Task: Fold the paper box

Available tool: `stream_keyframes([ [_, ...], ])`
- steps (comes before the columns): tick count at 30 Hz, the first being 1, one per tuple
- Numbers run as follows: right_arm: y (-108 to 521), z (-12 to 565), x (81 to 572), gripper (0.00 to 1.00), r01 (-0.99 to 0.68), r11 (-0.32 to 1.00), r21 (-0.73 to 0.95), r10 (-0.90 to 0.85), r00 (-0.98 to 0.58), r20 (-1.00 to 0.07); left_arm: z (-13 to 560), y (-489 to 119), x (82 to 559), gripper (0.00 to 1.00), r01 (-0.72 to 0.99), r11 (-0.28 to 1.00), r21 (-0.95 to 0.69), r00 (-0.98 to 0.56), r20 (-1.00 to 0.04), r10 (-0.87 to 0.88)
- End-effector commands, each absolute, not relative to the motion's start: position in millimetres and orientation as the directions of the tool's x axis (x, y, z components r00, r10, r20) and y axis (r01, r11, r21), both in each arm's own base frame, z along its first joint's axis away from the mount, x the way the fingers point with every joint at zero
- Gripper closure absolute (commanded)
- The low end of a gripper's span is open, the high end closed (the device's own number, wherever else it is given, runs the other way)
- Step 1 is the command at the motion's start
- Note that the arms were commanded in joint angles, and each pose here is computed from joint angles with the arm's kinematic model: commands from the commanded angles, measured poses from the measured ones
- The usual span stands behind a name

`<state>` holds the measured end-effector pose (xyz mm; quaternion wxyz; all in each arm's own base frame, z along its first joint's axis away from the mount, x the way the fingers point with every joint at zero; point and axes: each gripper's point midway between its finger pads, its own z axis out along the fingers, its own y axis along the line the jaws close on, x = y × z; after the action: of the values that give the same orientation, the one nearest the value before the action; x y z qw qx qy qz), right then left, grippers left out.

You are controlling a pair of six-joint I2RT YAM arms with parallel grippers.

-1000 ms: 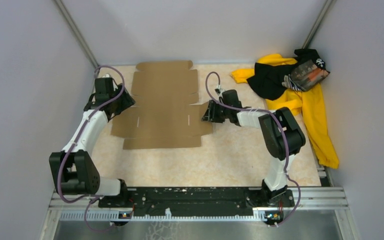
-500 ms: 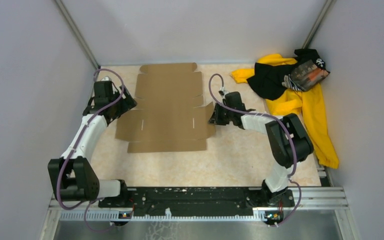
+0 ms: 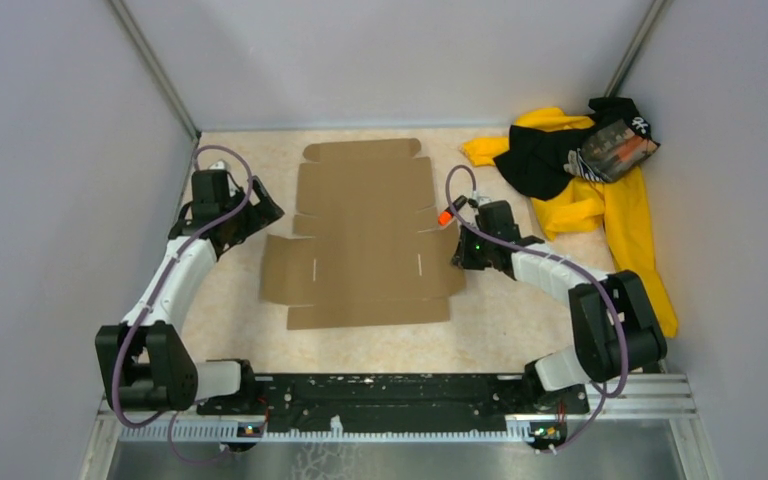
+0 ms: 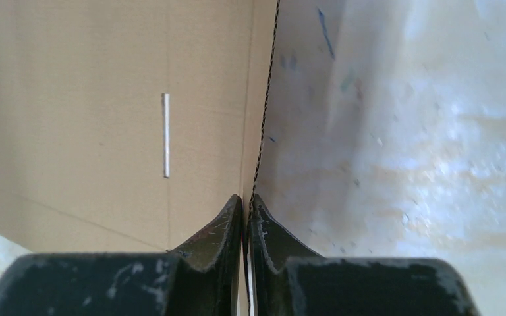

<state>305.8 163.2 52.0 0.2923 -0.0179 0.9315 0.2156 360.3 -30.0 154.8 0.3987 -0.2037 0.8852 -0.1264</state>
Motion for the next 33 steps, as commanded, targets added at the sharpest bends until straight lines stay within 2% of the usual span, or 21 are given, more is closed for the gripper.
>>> stream_keyframes([
  [1,142,50,295,0.92,-0.131,0.927,0.351,0.098,-0.820,-0.564,161,-49,358,0.01,-0.186,0.888,-0.421,-0.600,-0.667,-0.442],
  [5,133,46,288,0.92,-0.106,0.935,0.337,0.105,-0.826,-0.553,158,-60,356,0.01,-0.150,0.891,-0.428,-0.617,-0.664,-0.423],
  [7,133,47,285,0.89,-0.104,0.934,0.343,0.109,-0.829,-0.548,155,-66,354,0.01,-0.133,0.894,-0.427,-0.622,-0.666,-0.411],
  [11,136,68,288,0.52,-0.117,0.927,0.356,0.118,-0.811,-0.574,148,-71,355,0.01,-0.124,0.894,-0.431,-0.619,-0.670,-0.409],
  [14,135,94,300,0.39,-0.123,0.930,0.347,0.126,-0.779,-0.614,144,-72,357,0.01,-0.131,0.892,-0.433,-0.620,-0.666,-0.414],
  [17,134,115,316,0.33,-0.123,0.938,0.324,0.125,-0.752,-0.647,139,-68,361,0.01,-0.156,0.896,-0.415,-0.624,-0.662,-0.415],
  [20,133,127,337,0.34,-0.110,0.950,0.293,0.119,-0.738,-0.664,136,-61,366,0.01,-0.188,0.902,-0.388,-0.618,-0.667,-0.416],
  [22,133,127,352,0.45,-0.100,0.958,0.270,0.112,-0.735,-0.668,135,-57,370,0.04,-0.203,0.906,-0.370,-0.612,-0.675,-0.413],
  [26,134,123,381,0.63,-0.080,0.970,0.230,0.097,-0.741,-0.665,129,-47,377,0.22,-0.247,0.912,-0.327,-0.611,-0.679,-0.408],
  [30,136,112,401,0.70,-0.069,0.976,0.207,0.085,-0.755,-0.650,119,-41,381,0.38,-0.279,0.915,-0.292,-0.622,-0.671,-0.404],
  [33,132,101,412,0.75,-0.047,0.982,0.185,0.084,-0.765,-0.639,112,-38,384,0.56,-0.291,0.917,-0.271,-0.627,-0.670,-0.397],
])
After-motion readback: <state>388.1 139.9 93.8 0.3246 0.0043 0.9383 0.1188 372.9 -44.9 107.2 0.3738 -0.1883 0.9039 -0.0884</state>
